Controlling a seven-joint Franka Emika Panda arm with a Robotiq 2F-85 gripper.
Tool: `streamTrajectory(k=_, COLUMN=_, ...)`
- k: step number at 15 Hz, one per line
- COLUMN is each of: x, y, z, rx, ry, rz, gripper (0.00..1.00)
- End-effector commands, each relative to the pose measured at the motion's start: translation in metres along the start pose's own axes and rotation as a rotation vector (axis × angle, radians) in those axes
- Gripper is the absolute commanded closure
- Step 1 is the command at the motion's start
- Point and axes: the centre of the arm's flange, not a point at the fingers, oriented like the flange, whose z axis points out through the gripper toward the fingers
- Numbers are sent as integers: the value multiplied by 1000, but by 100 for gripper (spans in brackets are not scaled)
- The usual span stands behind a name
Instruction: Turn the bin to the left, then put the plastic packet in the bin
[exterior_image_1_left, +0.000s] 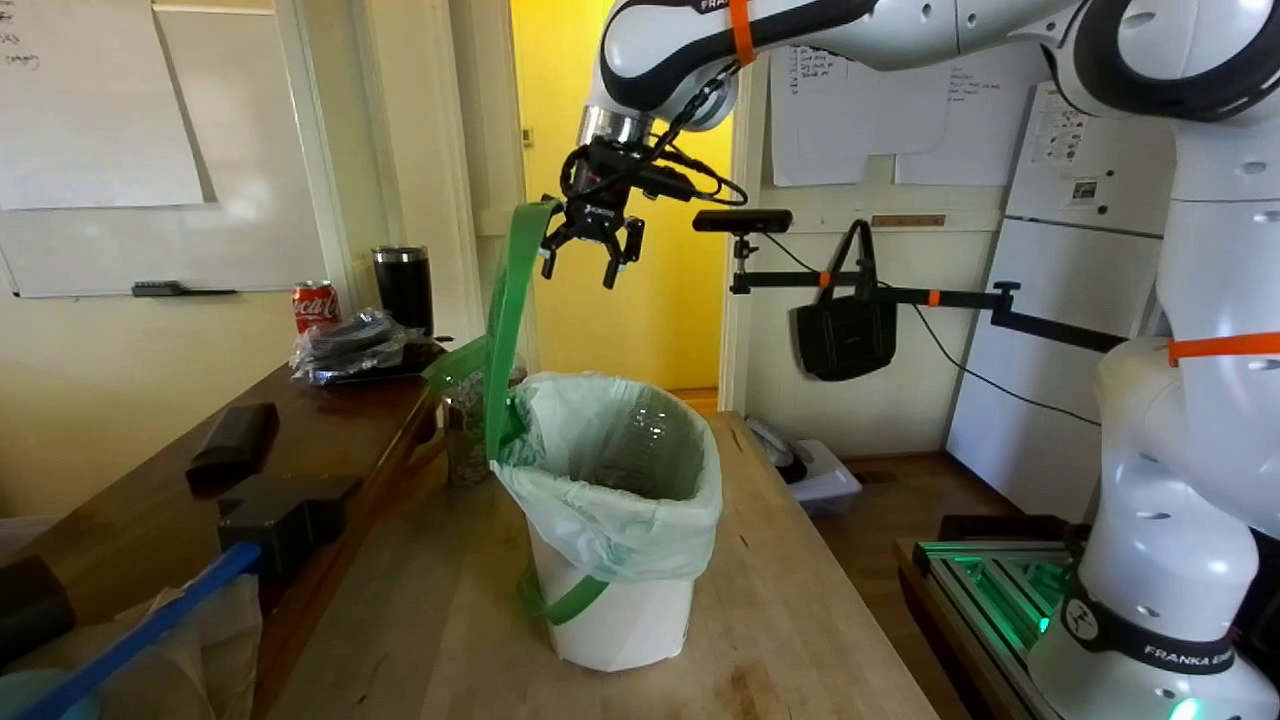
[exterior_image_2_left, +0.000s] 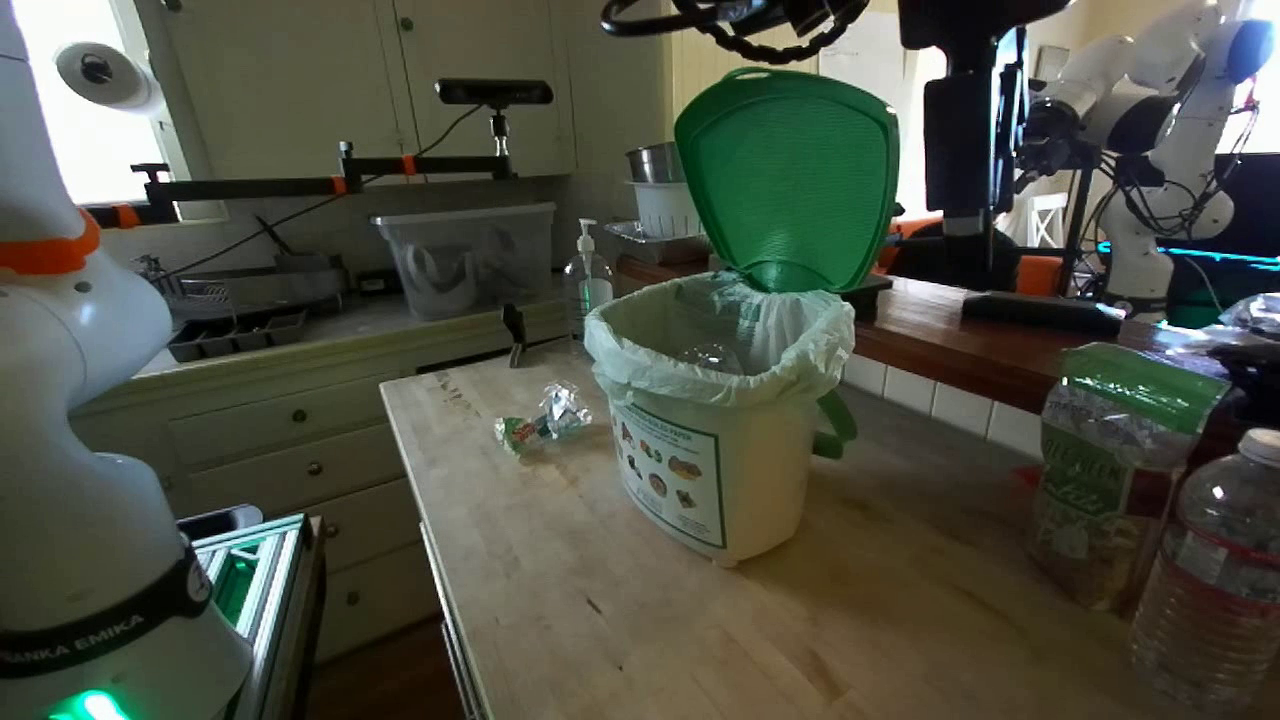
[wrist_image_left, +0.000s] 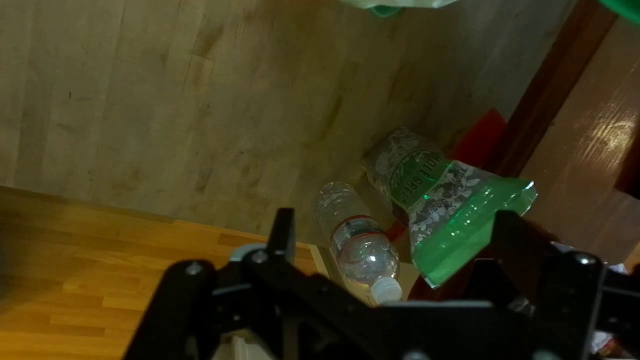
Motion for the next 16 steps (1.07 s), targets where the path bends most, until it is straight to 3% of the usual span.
streamTrajectory(k=1, x=1, y=-1, z=1, rx=-2, ry=0, rz=-1, gripper=0)
streamTrajectory(k=3, x=2, y=-1, z=-1, rx=-1, ry=2, rz=0, gripper=0)
streamTrajectory(k=5, x=8, y=-5, z=5, rx=10, ry=94, rz=-17, gripper=0)
streamTrajectory(k=9, x=38, y=-22, z=16, rx=39, ry=155, rz=-68, gripper=0)
streamTrajectory(k=16, x=59, y=-46, z=54, rx=-3, ry=124, rz=-235, gripper=0)
